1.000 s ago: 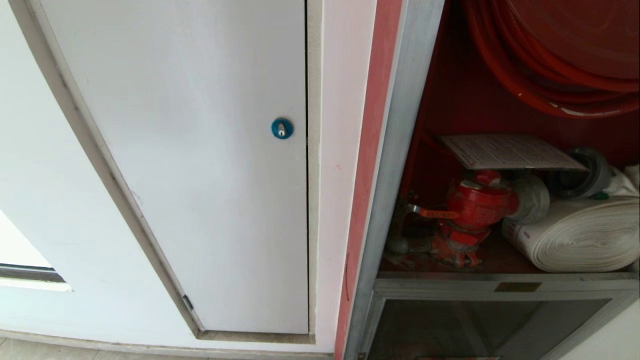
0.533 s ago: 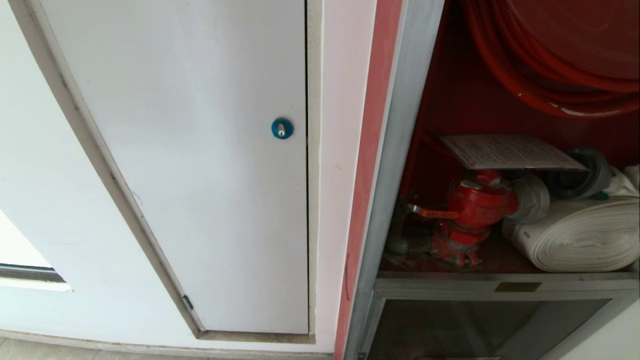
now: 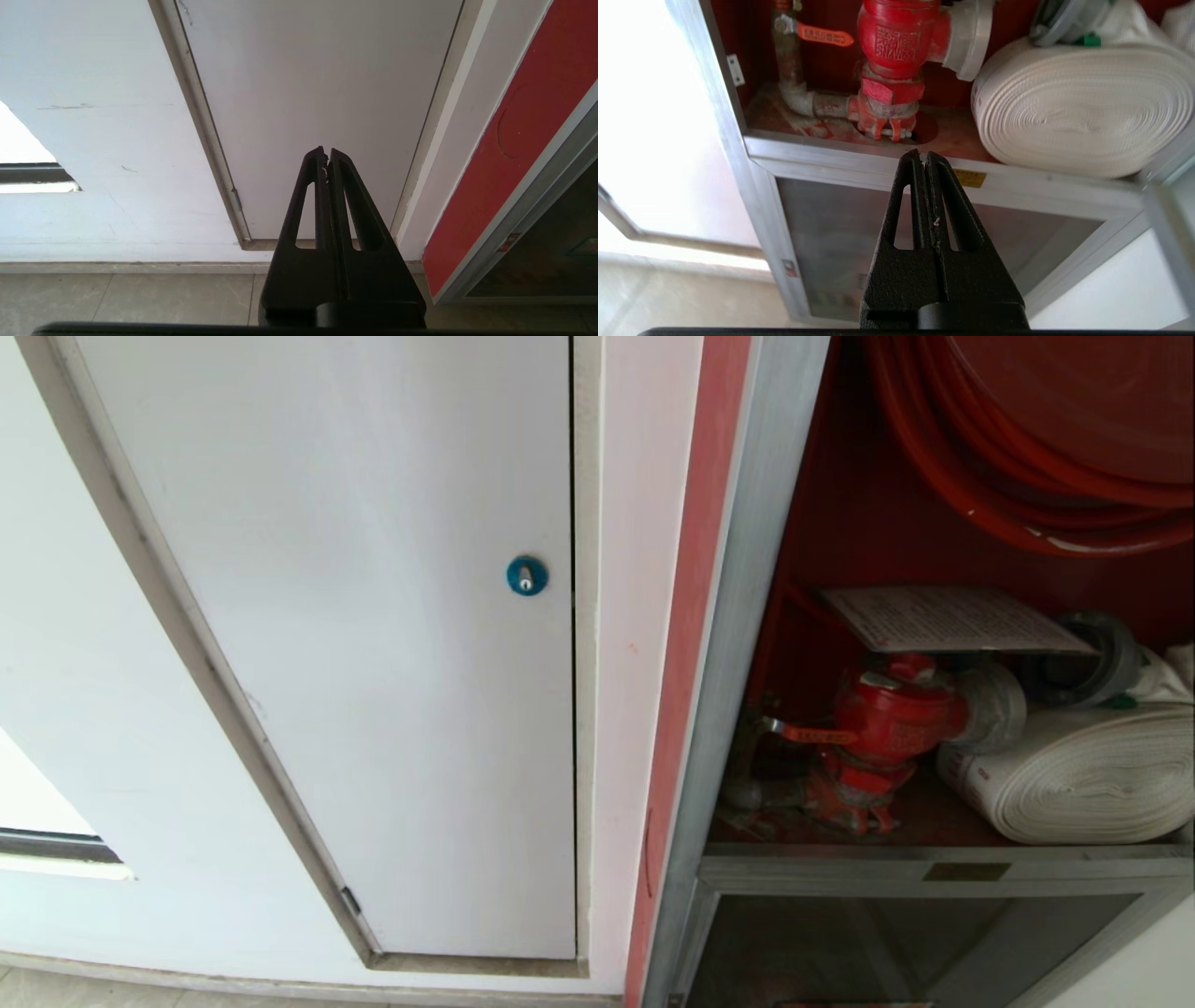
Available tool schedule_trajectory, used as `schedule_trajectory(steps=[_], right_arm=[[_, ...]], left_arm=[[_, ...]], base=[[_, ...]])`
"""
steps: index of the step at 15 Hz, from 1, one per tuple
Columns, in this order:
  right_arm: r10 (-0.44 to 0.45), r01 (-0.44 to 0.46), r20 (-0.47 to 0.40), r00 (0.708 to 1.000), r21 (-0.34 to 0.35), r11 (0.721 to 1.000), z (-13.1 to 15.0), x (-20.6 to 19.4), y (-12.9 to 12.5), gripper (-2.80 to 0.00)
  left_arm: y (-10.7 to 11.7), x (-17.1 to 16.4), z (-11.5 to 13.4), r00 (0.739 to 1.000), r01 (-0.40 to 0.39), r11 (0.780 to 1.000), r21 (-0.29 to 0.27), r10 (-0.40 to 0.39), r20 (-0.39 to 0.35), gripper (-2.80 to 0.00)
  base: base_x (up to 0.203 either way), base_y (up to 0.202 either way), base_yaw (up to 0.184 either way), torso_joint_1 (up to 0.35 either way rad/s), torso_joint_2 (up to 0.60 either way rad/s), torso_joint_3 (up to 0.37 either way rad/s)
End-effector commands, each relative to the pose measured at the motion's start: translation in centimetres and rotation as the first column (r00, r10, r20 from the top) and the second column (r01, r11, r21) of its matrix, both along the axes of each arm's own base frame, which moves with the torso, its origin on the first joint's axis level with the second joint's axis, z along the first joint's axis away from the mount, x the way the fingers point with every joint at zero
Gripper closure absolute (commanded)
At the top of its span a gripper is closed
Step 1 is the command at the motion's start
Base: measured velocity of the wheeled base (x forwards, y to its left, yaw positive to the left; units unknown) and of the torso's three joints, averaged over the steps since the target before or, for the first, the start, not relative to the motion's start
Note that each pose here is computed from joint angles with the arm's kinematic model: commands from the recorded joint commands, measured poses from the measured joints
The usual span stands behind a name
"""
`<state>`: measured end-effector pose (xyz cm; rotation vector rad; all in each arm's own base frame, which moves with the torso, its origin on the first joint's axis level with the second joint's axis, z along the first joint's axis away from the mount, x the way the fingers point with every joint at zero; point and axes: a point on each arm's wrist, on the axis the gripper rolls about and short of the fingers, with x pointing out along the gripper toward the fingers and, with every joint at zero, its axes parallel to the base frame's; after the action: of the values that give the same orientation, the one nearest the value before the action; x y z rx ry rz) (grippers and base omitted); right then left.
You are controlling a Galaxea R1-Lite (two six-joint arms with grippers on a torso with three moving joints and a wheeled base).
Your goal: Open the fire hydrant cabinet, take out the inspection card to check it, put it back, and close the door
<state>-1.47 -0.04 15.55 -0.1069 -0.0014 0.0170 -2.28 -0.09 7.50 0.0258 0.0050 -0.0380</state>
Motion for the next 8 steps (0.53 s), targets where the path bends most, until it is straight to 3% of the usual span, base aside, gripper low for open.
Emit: schedule_trajectory(steps=[1,6,8], right_arm=[[0.011,-0.013,-0.059,0.998,-0.041,0.999,1.2,1.3,0.0,0.0],[0.017,-0.049,-0.148,0.989,-0.22,0.974,3.2,4.0,0.1,0.0],[0.017,-0.065,-0.153,0.988,-0.314,0.947,4.3,4.8,0.1,0.0]], left_arm=[[0.0,0.0,0.0,1.0,0.0,1.0,0.0,0.0,-0.001,0.0],[0.0,0.0,0.0,1.0,0.0,1.0,0.0,0.0,-0.001,0.0],[0.0,0.0,0.0,1.0,0.0,1.0,0.0,0.0,-0.001,0.0]], base=[[0.0,0.0,0.0,0.0,0.0,0.0],[0.0,0.0,0.0,0.0,0.0,0.0],[0.0,0.0,0.0,0.0,0.0,0.0]])
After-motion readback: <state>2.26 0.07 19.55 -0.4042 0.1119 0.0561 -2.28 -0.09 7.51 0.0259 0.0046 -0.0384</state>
